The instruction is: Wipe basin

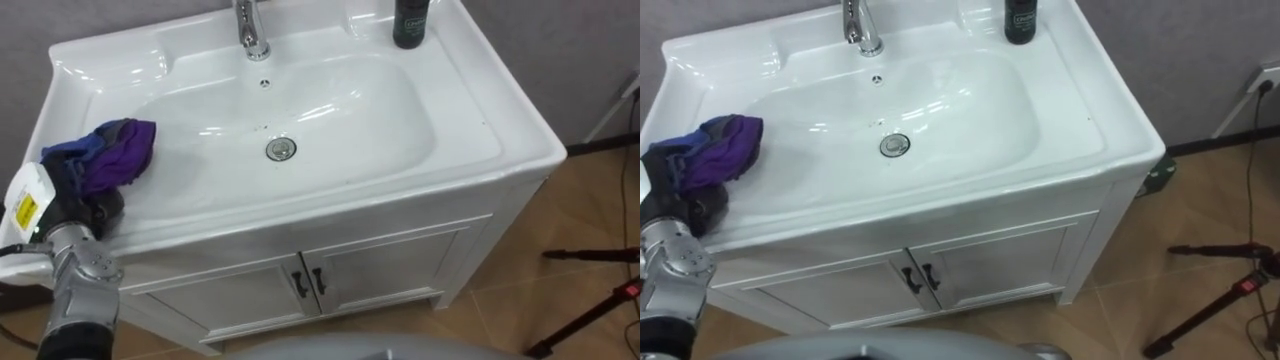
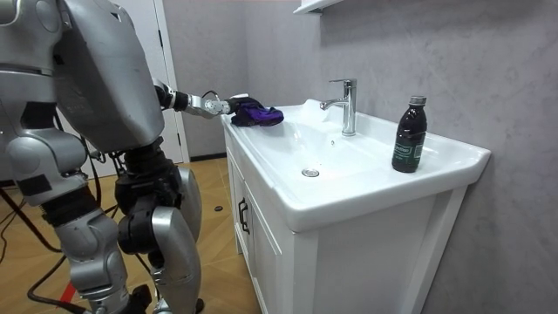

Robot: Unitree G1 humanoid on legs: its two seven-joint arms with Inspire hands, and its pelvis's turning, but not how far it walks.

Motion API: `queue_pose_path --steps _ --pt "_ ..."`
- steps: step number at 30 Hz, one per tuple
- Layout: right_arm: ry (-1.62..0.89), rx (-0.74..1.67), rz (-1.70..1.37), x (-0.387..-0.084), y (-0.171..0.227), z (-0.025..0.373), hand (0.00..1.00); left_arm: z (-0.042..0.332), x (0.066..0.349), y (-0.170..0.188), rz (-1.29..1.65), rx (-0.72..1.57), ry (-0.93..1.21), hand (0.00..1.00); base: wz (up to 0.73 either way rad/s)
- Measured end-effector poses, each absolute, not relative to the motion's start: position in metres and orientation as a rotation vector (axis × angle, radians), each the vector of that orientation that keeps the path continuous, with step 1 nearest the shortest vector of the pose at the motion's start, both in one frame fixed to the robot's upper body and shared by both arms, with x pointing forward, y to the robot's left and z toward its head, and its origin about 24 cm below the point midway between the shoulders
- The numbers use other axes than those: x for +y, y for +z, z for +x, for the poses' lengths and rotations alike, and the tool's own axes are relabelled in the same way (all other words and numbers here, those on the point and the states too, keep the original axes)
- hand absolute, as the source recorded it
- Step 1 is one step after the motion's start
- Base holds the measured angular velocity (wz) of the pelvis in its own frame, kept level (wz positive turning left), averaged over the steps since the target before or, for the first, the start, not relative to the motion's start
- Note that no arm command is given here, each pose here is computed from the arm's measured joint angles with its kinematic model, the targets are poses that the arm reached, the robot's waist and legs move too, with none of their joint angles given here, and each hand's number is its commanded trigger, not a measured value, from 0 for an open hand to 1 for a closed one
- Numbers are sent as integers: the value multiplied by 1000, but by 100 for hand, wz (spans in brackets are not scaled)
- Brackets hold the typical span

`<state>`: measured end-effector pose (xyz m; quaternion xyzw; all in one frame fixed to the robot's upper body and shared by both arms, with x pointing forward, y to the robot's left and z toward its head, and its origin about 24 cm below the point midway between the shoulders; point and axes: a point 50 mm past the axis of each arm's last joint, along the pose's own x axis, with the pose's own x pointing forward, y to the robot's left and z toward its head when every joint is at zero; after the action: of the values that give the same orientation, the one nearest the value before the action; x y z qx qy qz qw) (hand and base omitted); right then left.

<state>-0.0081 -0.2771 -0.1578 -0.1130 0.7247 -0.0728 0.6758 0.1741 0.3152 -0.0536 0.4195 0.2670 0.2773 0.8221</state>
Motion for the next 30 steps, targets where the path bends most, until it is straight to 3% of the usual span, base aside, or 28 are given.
queue_pose_path --steps 17,24,30 --pt "-156 1614 -214 -275 -159 -4 0 177 323 -48 704 540 626 0 1" --pt "-140 1589 -205 -274 -159 -1 0 194 326 -26 669 531 544 0 10" --pt "-127 1534 -206 -275 -159 11 0 213 327 12 829 472 410 0 6"
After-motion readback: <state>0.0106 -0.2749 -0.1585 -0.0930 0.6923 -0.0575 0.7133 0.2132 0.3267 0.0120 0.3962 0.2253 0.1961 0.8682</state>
